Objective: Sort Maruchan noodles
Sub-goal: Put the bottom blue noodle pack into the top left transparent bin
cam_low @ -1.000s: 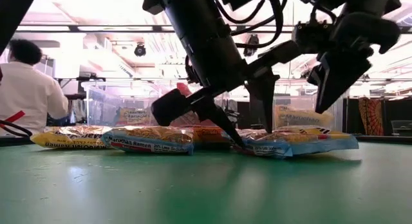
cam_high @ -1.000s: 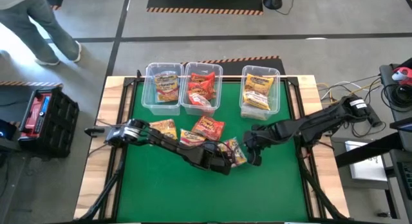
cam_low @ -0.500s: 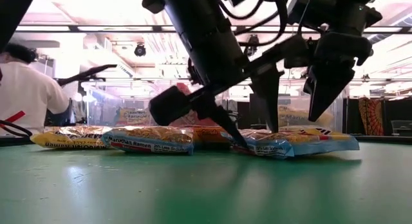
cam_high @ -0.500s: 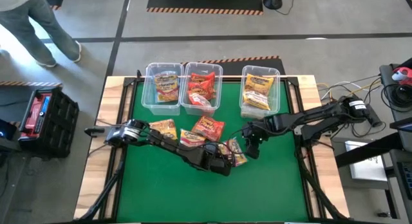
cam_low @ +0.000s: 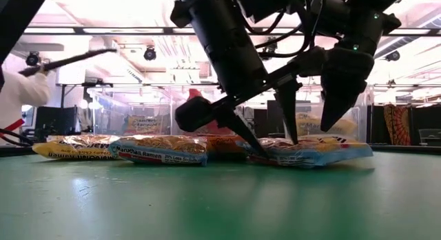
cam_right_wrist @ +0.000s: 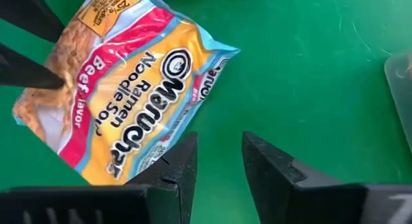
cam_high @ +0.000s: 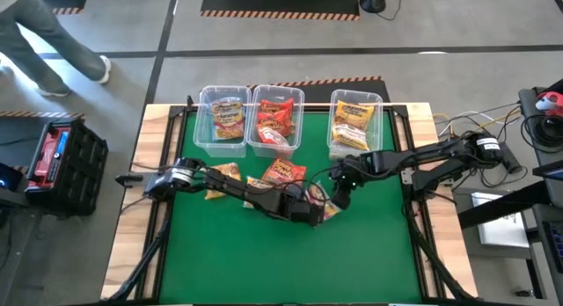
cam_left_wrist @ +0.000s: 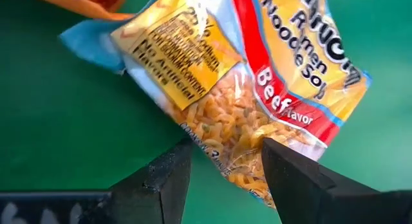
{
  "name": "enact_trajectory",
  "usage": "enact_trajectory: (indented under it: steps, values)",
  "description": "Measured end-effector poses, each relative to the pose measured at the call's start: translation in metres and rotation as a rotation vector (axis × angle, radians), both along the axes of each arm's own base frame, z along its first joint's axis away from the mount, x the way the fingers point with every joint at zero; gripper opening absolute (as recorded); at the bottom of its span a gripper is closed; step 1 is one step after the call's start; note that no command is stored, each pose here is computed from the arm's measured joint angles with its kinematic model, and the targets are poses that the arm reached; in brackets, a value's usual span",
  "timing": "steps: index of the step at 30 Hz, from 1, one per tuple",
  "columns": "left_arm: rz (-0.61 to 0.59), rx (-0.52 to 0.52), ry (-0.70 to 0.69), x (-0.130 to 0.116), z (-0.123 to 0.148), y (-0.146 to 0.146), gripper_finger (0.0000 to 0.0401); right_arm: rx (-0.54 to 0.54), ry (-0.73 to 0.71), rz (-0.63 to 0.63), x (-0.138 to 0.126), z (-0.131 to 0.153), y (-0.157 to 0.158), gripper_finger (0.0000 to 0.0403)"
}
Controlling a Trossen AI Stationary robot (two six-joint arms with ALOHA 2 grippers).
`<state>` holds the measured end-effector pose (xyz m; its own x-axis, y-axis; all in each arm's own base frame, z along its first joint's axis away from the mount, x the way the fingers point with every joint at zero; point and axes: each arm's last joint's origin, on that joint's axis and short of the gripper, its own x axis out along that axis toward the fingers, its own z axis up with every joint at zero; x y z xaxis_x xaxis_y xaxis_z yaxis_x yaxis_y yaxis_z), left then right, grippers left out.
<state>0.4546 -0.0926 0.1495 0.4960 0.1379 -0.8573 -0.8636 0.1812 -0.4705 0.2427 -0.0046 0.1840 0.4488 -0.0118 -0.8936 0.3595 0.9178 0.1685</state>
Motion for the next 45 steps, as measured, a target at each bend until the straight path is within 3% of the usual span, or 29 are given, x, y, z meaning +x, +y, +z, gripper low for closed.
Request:
enact_trajectory:
  steps: [7, 11, 15, 25, 31, 38, 45]
  values:
    - [-0.019, -0.013, 0.091, -0.007, -0.003, 0.001, 0.0170, 0.018, -0.026, -0.027, 0.003, 0.004, 0.000, 0.0098]
    - [-0.024, -0.017, 0.115, -0.009, -0.004, 0.001, 0.0170, 0.110, -0.029, -0.058, 0.004, 0.005, -0.001, 0.0104]
    - [-0.025, -0.016, 0.122, -0.010, -0.004, 0.000, 0.0170, 0.258, -0.013, -0.057, 0.005, 0.003, -0.005, 0.0125]
    - [-0.045, -0.003, 0.150, -0.013, -0.007, -0.001, 0.0170, 0.359, 0.059, -0.062, 0.010, -0.014, -0.008, 0.0211]
    - [-0.046, 0.000, 0.164, -0.016, -0.012, -0.002, 0.0170, 0.387, 0.030, -0.058, 0.017, -0.017, -0.008, 0.0240]
    - [-0.041, -0.001, 0.175, -0.019, -0.015, -0.004, 0.0170, 0.415, -0.087, -0.037, 0.024, -0.007, -0.008, 0.0242]
    - [-0.045, 0.000, 0.179, -0.021, -0.018, -0.006, 0.0170, 0.421, -0.091, -0.053, 0.025, -0.009, -0.008, 0.0242]
